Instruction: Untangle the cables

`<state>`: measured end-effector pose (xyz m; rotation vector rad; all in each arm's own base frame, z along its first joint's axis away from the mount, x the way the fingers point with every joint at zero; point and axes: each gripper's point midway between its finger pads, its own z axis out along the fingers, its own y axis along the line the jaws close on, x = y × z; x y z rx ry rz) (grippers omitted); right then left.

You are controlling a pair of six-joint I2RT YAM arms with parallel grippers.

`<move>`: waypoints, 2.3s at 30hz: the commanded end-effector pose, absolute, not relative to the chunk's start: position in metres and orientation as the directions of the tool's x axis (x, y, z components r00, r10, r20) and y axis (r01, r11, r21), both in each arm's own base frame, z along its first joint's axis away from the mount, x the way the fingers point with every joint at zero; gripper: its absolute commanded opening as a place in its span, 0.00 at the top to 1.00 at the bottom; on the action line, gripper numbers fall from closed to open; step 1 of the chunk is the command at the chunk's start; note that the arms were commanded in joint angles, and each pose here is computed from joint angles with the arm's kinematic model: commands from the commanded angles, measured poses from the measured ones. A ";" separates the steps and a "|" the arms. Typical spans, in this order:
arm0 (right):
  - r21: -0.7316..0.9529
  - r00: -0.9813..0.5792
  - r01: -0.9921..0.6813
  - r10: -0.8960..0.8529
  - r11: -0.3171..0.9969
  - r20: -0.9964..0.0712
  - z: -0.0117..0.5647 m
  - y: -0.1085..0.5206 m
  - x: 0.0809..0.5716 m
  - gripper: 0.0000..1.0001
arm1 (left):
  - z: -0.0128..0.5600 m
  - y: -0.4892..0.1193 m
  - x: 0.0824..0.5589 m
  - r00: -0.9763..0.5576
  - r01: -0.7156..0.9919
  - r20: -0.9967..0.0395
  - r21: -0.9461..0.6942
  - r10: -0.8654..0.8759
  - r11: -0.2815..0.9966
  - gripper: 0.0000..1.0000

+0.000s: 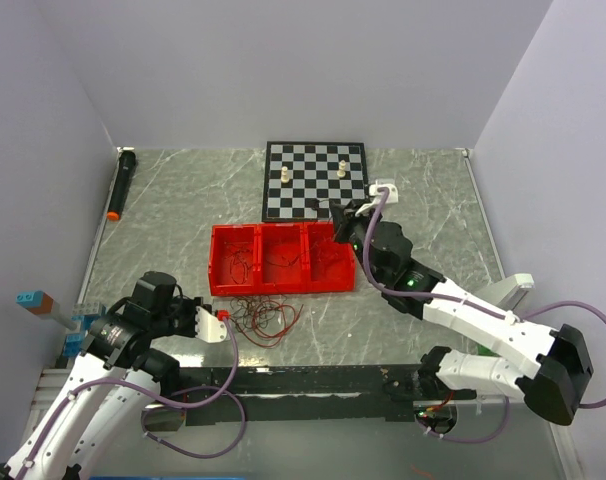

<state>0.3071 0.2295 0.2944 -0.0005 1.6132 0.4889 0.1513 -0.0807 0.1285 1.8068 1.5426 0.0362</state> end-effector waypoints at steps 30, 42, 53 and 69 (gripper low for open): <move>0.366 -0.354 -0.596 0.176 0.715 -0.919 0.263 0.396 0.354 1.00 | 0.137 -0.081 0.152 0.320 0.789 -0.431 0.614 0.844 0.014 0.95; 0.471 -0.514 -0.450 0.211 0.759 -0.831 0.181 0.395 0.373 1.00 | 0.131 -0.078 0.151 0.320 0.791 -0.413 0.612 0.853 0.000 0.97; 0.339 -0.547 -0.323 0.118 0.884 -0.829 0.133 0.334 0.357 1.00 | 0.127 -0.079 0.151 0.325 0.795 -0.415 0.606 0.850 -0.008 0.96; 0.336 -0.615 -0.421 0.007 0.843 -0.789 0.126 0.406 0.374 0.82 | 0.138 -0.084 0.154 0.326 0.791 -0.436 0.612 0.839 0.011 0.95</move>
